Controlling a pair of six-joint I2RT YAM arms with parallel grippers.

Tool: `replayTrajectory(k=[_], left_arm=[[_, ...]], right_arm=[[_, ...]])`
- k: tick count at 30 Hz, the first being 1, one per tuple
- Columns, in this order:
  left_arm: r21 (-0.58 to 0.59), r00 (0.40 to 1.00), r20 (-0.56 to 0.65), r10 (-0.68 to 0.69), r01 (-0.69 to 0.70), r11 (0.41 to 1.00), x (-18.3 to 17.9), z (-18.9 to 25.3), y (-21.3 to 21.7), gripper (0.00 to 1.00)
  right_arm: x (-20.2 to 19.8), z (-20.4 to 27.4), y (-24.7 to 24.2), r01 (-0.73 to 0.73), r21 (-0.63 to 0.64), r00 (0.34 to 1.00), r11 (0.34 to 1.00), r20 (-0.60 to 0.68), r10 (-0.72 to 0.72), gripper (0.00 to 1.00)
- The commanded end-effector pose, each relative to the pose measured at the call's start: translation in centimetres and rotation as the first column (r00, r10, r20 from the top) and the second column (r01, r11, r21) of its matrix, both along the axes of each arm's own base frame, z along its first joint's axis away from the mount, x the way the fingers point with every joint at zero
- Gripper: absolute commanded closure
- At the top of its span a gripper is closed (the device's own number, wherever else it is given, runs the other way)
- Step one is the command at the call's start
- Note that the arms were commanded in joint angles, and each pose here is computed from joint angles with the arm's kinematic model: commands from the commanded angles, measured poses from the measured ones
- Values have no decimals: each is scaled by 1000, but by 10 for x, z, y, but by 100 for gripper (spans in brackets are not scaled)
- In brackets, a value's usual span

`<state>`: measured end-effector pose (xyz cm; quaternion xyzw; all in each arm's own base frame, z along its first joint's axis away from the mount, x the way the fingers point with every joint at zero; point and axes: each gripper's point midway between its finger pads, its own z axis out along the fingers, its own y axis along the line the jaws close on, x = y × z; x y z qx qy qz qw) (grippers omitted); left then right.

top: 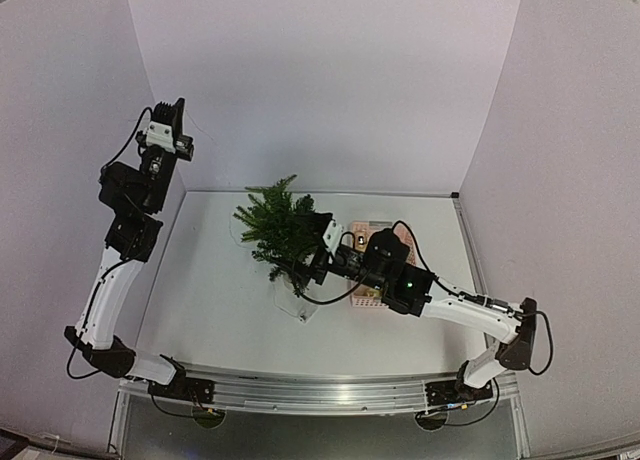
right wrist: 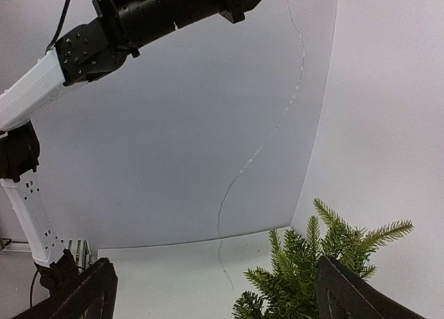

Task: Decorate the small christmas tree

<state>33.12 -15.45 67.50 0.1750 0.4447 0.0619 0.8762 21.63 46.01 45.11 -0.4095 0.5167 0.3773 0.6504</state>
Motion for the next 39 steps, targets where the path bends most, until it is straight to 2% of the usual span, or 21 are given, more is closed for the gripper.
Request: replayTrajectory(k=[1,7,10,16,20,29,34,39], left_arm=[[-25,998,41,-44,45,999,7,16,-2,100],[-106,1000,-22,-6,4,994,69,10,22,100],[-129,999,-40,9,-15,992,98,3,35,100],[-122,997,-75,-22,12,992,140,-22,25,100],[-144,998,-47,-34,27,989,155,-20,21,100],[-123,992,-23,-123,119,985,200,-36,-8,100],[-102,963,-178,-203,187,977,233,-95,-28,100],[-172,870,-320,-376,337,926,261,-149,-48,100]], right_arm=[[-2,22,-12,28,53,999,998,14,-29,2],[2,59,-25,60,114,998,992,-14,-58,2],[20,70,-38,120,105,991,987,-68,-113,2],[79,74,-73,294,94,943,951,-188,-274,2],[118,75,-96,390,72,896,918,-261,-360,2],[201,60,-132,435,65,836,898,-399,-377,2],[248,31,-142,411,50,791,910,-516,-329,2],[288,-2,-141,383,31,765,923,-572,-298,3]])
